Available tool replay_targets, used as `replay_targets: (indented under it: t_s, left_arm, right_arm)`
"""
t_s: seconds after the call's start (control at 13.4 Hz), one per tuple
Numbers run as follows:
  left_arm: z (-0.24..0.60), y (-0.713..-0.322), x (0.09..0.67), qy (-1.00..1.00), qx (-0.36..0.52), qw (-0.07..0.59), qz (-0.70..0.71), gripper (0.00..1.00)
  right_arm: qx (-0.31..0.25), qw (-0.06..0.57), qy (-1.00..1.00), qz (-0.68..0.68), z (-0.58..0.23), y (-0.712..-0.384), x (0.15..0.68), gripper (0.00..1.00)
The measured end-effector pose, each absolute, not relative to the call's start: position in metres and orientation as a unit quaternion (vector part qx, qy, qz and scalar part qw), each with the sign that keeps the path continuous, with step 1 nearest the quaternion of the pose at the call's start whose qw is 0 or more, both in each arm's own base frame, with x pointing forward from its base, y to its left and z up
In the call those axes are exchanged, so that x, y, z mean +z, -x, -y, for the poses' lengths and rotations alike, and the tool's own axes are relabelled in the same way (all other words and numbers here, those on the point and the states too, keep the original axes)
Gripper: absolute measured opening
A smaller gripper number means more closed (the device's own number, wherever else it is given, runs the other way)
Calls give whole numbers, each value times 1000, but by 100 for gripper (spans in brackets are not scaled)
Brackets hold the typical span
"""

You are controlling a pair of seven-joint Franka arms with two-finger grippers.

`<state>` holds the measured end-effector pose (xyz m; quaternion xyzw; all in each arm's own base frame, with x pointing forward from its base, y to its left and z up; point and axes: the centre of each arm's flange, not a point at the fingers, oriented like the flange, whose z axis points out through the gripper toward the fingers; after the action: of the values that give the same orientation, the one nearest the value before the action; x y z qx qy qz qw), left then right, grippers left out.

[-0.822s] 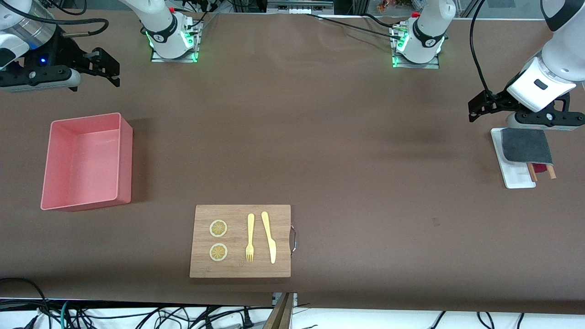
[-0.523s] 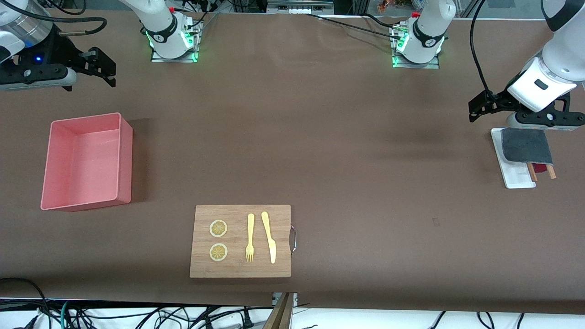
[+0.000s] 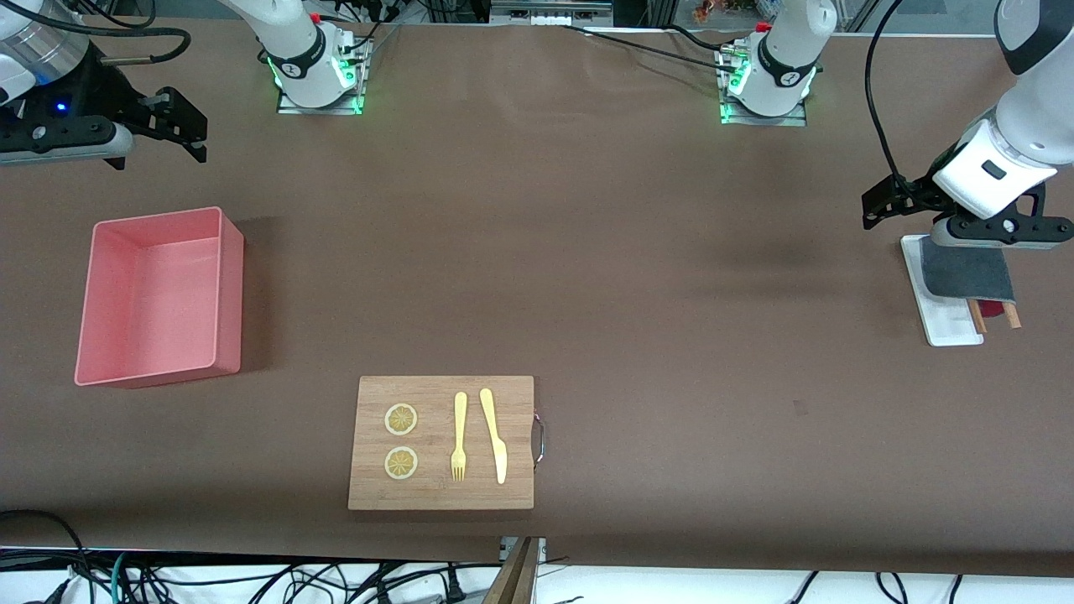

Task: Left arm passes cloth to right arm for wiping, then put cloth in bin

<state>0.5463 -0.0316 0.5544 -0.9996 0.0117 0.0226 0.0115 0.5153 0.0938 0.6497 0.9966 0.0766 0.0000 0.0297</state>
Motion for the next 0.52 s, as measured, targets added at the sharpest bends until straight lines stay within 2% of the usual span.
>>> replay_targets:
  t_s: [0.52]
  left_arm:
    - [30,-544,553,999,35,12,-16,100]
  right_arm:
    - [-9,31,-997,-76,-93,-515,647,100]
